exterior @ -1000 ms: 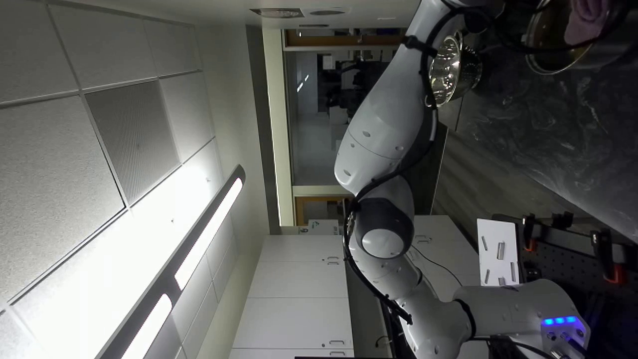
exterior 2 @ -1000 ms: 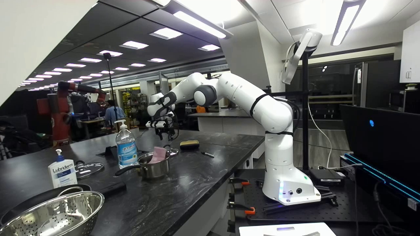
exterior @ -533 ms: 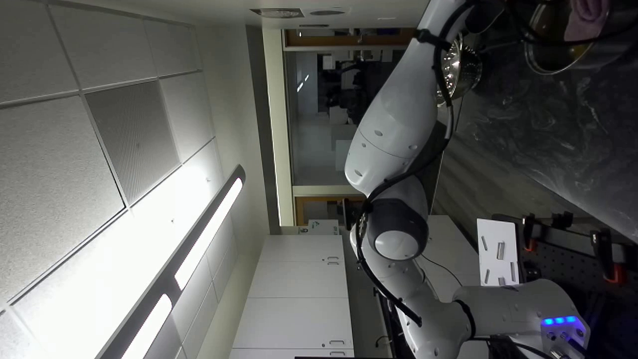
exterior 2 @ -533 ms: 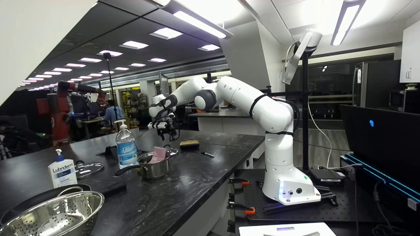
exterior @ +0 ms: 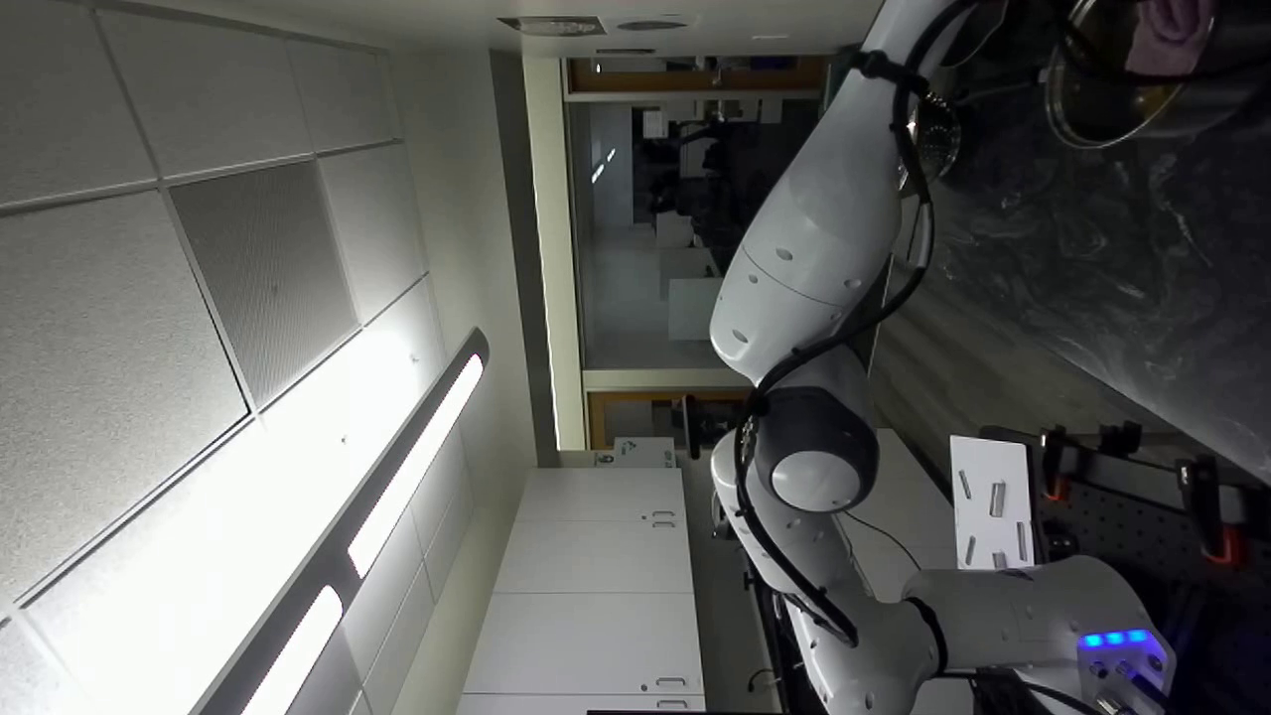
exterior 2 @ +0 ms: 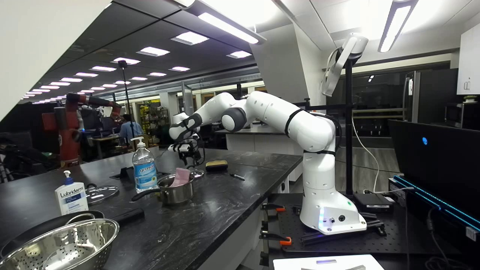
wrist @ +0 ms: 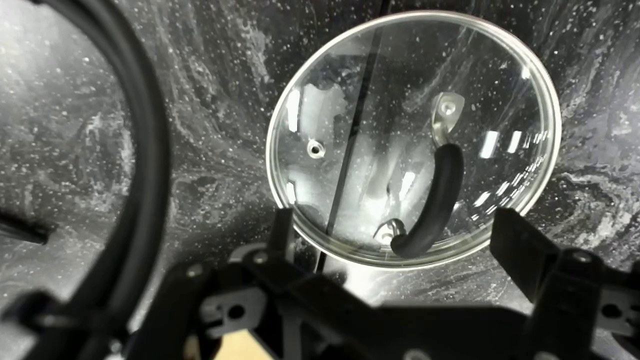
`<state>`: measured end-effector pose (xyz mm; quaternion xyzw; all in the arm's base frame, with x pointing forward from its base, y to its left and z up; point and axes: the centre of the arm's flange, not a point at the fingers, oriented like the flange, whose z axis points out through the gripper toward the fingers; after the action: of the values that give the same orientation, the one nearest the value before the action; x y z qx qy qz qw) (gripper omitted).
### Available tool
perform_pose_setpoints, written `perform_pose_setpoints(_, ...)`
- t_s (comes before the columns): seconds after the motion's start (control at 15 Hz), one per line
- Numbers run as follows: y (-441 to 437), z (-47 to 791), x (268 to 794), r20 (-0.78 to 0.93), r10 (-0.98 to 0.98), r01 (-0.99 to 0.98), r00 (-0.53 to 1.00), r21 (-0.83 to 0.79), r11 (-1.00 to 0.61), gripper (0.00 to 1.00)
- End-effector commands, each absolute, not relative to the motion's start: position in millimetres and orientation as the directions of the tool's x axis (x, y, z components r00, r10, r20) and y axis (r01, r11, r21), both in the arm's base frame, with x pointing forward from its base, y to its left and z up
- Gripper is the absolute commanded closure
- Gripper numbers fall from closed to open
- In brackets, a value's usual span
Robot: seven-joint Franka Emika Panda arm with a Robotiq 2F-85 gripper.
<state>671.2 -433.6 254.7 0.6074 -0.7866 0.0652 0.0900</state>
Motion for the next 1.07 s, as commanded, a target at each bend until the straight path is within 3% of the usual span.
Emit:
perform_pose_setpoints(0.0,-446.1,254.9,685.8,0.208,-0.950,-0.970,-0.234,0.014,0.242,0.00)
perform_pose_setpoints(0.07,-446.7,253.2,685.9,0.208,-0.950,-0.971,-0.232,0.015,0.240,0.00)
perform_pose_setpoints(0.13,-446.7,252.2,685.5,0.211,-0.950,-0.971,-0.230,0.014,0.238,0.22)
perform_pose_setpoints(0.8,-444.1,253.3,689.7,0.219,-0.954,-0.977,-0.205,0.007,0.212,0.95)
perform_pose_setpoints(0.87,-443.6,253.6,690.1,0.220,-0.954,-0.978,-0.204,0.007,0.210,0.99)
perform_pose_setpoints(1.0,-443.0,253.8,690.6,0.221,-0.954,-0.978,-0.201,0.006,0.207,0.98)
